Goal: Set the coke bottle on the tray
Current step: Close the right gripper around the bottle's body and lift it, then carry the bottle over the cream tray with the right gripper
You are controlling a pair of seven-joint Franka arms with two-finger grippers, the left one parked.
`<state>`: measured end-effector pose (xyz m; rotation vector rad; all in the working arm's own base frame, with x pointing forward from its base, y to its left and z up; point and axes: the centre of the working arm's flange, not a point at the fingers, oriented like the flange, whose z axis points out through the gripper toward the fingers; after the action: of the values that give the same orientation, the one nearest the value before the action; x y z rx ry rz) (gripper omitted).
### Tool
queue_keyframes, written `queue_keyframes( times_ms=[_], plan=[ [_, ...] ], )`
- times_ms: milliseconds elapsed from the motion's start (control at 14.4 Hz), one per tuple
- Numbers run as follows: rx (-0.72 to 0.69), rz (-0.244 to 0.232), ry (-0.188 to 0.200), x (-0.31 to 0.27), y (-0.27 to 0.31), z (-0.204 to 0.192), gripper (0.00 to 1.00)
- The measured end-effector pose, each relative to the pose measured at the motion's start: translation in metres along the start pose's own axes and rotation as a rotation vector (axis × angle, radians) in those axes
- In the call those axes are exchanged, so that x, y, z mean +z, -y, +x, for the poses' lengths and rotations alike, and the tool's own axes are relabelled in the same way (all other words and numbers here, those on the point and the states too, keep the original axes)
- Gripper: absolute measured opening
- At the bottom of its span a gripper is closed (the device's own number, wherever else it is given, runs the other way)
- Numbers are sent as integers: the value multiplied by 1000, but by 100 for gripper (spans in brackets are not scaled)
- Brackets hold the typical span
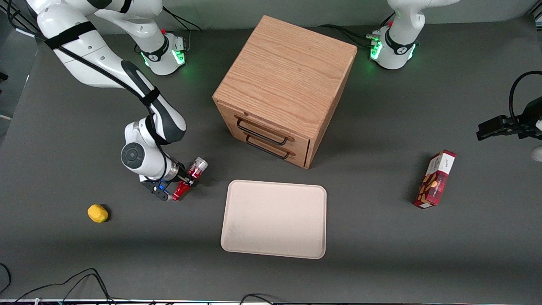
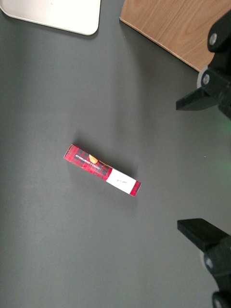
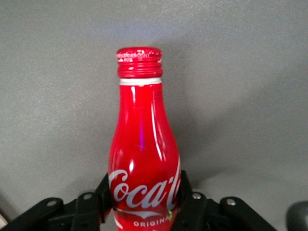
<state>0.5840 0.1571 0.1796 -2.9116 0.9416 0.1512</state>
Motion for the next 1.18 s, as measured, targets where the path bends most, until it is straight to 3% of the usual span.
queue_keyframes(
  times_ms=[208, 485, 832, 1178],
  plan=[
    [-5, -10, -6, -19, 5, 5, 56],
    [-27, -45, -29, -117, 39, 23, 56],
    [-141, -34, -102, -222, 106, 16, 56],
    [-423, 36, -133, -225, 177, 7, 56]
  ],
)
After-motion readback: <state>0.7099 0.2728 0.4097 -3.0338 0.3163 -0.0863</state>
